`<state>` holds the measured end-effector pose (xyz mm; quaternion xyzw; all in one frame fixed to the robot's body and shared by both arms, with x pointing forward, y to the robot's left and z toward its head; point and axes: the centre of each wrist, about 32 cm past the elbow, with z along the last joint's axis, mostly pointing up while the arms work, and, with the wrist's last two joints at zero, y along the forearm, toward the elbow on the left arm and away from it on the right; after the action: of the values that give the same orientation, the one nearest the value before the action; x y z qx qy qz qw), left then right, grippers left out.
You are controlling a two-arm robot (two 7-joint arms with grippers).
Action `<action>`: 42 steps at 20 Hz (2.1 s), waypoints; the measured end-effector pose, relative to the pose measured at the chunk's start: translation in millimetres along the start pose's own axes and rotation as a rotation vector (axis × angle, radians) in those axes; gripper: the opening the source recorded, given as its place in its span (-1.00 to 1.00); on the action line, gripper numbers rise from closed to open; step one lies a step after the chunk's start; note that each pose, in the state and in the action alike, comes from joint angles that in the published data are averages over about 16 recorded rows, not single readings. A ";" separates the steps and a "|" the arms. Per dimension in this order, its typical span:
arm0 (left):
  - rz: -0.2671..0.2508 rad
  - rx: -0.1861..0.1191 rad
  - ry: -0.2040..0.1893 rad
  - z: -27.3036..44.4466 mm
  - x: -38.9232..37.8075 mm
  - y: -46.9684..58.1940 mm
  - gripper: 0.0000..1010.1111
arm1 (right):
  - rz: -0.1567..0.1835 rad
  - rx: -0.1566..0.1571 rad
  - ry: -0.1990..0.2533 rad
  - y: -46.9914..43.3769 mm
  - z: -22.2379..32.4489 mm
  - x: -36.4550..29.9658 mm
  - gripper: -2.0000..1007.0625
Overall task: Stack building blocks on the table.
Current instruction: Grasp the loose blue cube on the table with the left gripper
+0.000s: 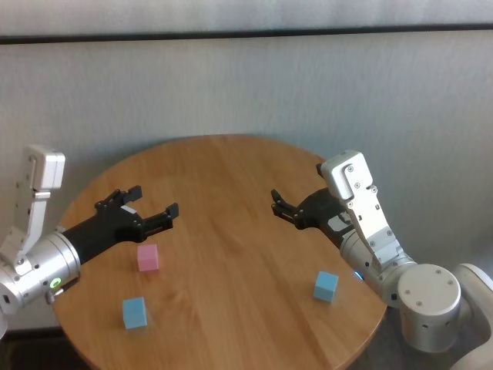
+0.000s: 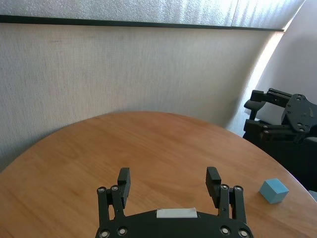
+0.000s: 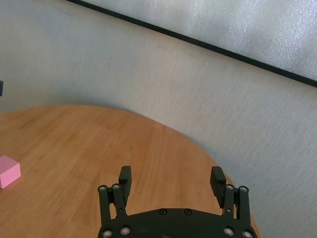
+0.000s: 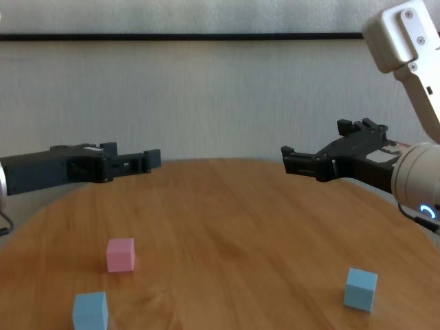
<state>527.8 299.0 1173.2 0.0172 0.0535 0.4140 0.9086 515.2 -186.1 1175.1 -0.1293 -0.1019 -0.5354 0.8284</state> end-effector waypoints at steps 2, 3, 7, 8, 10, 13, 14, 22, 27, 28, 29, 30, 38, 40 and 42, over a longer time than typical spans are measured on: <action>0.000 0.000 0.000 0.0 0.0 0.0 0.98 | 0.000 0.000 0.000 0.0 0.0 0.0 0.99; 0.000 0.000 0.000 0.0 0.0 0.0 0.98 | 0.000 0.000 0.000 0.0 0.0 0.0 0.99; 0.000 0.000 0.000 0.0 0.0 0.0 0.98 | 0.000 0.000 0.000 0.0 0.0 0.0 0.99; 0.000 0.000 0.000 0.0 0.0 0.0 0.98 | 0.000 0.000 0.000 0.0 0.0 0.0 0.99; 0.000 0.000 0.000 0.0 0.0 0.0 0.98 | 0.000 0.000 0.000 0.0 0.0 0.0 0.99; 0.000 0.000 0.000 0.0 0.0 0.0 0.98 | 0.000 0.000 0.000 0.0 0.0 0.0 0.99; 0.000 0.000 0.000 0.0 0.0 0.0 0.98 | 0.000 0.000 0.000 0.0 0.0 0.0 0.99; 0.000 0.000 0.000 0.0 0.0 0.0 0.98 | 0.000 0.000 0.000 0.0 0.0 0.0 0.99; 0.000 0.000 0.000 0.0 0.0 0.0 0.98 | 0.000 0.000 0.000 0.0 0.0 0.0 0.99; 0.000 0.000 0.000 0.0 0.0 0.0 0.98 | 0.000 0.000 0.000 0.0 0.0 0.0 0.99; 0.000 0.000 0.000 0.0 0.0 0.0 0.98 | 0.000 0.000 0.000 0.0 0.0 0.0 0.99; 0.000 0.000 0.000 0.0 0.0 0.0 0.98 | 0.000 0.000 0.000 0.0 0.0 0.0 0.99; -0.010 0.003 0.003 0.2 -1.0 1.0 0.98 | 0.000 0.000 0.000 0.0 0.0 0.0 0.99; -0.024 0.008 0.010 0.6 -2.8 3.1 0.98 | 0.000 0.000 0.000 0.0 0.0 0.0 0.99; -0.041 0.016 0.019 0.9 -5.1 6.4 0.98 | 0.000 0.000 0.000 0.0 0.0 0.0 0.99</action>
<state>519.8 299.3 1175.1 0.0195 0.0658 0.3949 0.9161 515.2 -186.1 1175.1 -0.1293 -0.1019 -0.5354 0.8284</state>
